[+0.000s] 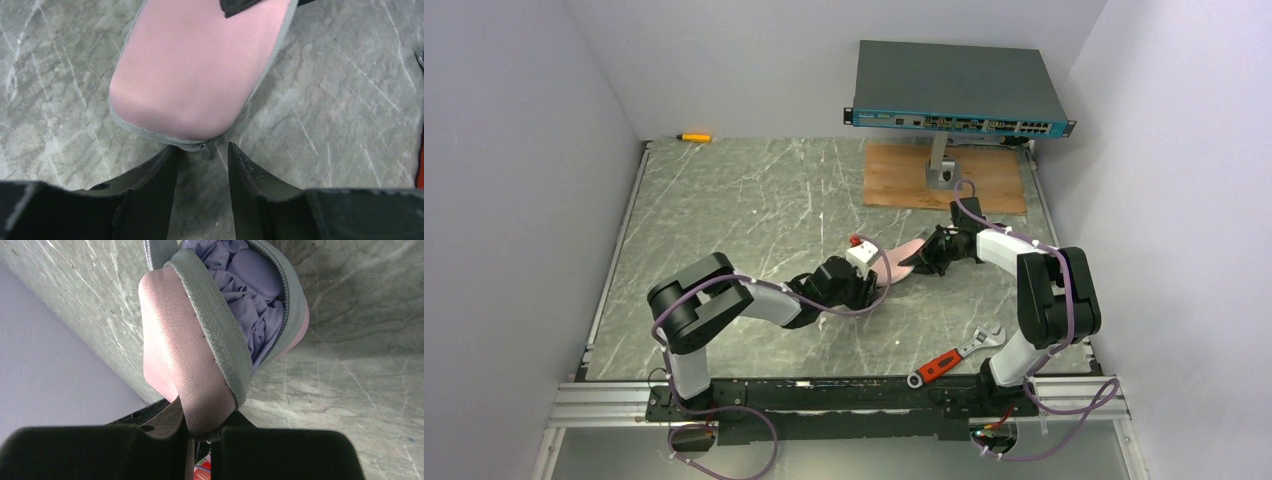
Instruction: Open the umbrella
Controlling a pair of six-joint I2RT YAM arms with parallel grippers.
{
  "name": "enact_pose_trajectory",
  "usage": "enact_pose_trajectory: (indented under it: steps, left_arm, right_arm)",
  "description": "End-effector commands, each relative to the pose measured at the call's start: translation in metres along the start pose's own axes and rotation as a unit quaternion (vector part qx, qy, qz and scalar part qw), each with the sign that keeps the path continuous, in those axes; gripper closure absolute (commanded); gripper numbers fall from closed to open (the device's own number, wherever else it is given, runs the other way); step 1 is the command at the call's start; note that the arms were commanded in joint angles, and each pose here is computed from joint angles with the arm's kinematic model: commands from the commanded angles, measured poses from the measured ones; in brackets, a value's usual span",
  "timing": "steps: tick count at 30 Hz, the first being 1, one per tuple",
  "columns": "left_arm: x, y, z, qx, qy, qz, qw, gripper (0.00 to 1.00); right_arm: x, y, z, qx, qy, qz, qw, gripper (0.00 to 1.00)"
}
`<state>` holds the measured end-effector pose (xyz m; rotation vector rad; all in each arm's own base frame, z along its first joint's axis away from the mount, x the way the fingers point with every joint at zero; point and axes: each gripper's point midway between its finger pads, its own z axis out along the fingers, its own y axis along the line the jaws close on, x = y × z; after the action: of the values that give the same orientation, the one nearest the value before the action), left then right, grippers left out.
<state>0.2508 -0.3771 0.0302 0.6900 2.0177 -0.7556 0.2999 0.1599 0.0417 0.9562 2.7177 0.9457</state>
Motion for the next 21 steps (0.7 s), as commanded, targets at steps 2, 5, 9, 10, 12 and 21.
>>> enact_pose_trajectory:
  steps: [2,5,9,10,12,21]
  left_arm:
    - [0.000,0.006,0.016,-0.046,0.015,-0.042,0.998,0.62]
    - [0.004,0.014,0.018,-0.080,0.033,-0.067,0.994,0.73]
    - [0.008,0.022,0.020,-0.115,0.047,-0.095,0.988,1.00]
    - [0.008,0.023,0.020,-0.116,0.050,-0.098,0.987,1.00]
    - [0.012,0.028,0.017,-0.118,0.055,-0.102,0.986,1.00]
    - [0.016,0.047,-0.013,-0.108,0.039,-0.065,0.991,1.00]
  right_arm:
    - [0.011,-0.078,0.015,0.146,-0.019,0.023,0.989,1.00]
    - [0.016,-0.081,0.015,0.145,-0.018,0.023,0.989,1.00]
    - [0.023,-0.085,0.014,0.143,-0.016,0.023,0.989,1.00]
    - [0.023,-0.087,0.014,0.146,-0.017,0.024,0.989,1.00]
    - [0.022,-0.090,0.012,0.150,-0.024,0.020,0.988,1.00]
    - [0.018,-0.093,0.010,0.154,-0.035,0.007,0.987,1.00]
